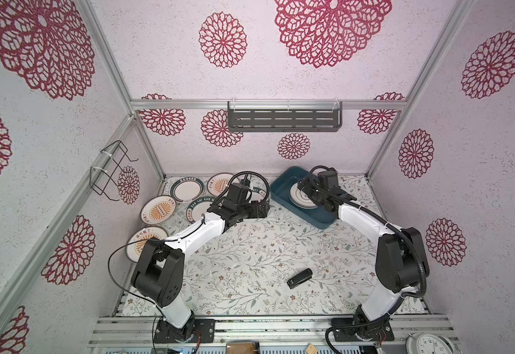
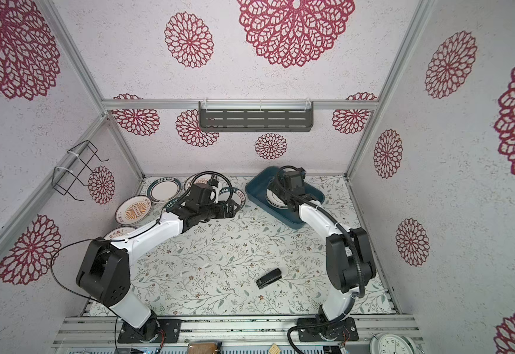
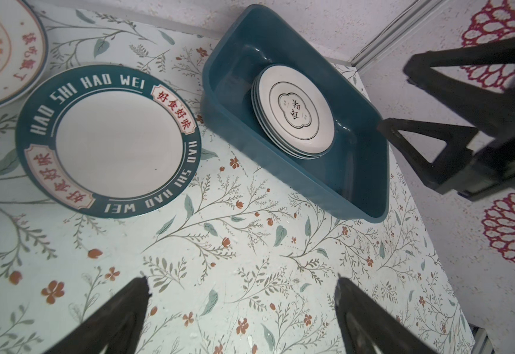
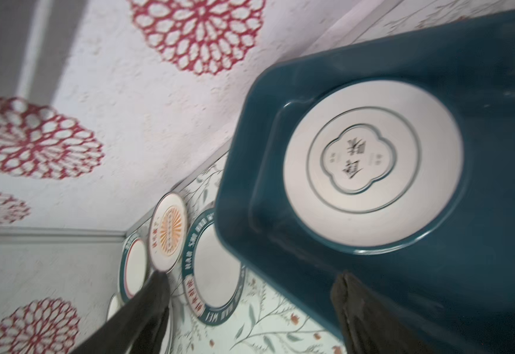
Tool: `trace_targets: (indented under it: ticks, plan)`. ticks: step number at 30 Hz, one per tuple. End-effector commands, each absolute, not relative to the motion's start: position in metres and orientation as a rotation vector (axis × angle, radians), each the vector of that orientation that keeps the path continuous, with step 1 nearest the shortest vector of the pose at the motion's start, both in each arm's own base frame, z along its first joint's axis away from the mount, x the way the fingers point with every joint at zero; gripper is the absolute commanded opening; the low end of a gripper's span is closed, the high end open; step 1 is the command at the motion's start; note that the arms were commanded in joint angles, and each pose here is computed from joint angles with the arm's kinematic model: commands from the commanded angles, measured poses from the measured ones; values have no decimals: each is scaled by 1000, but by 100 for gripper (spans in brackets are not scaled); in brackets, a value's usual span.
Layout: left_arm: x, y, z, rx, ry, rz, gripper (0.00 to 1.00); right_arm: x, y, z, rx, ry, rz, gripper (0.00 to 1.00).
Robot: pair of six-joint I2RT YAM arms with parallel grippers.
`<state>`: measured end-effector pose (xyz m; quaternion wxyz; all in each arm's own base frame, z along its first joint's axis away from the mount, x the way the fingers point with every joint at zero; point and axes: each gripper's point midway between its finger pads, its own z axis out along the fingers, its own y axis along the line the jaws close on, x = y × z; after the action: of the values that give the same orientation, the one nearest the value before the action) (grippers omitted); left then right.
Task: Place the plates into the plastic bin on the countertop
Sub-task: 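Withdraw the right gripper toward the green-rimmed HAO SHI HAO WEI plate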
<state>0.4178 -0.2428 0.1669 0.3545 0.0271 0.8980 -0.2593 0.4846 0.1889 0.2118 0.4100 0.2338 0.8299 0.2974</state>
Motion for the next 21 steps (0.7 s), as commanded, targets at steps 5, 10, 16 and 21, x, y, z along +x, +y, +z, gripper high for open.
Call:
trace_targets:
  ticks: [5, 10, 16, 21]
  plan:
    - [440, -190, 167, -109, 2257, -677, 97, 463, 261, 229, 516, 2006, 950, 89]
    - [458, -166, 145, -157, 2288, -648, 97, 463, 299, 197, 531, 2058, 1026, 87]
    - [478, -147, 121, -197, 2324, -604, 97, 469, 333, 157, 520, 2119, 1074, 84]
    - [492, -141, 100, -173, 2363, -574, 98, 479, 348, 136, 509, 2134, 1096, 82]
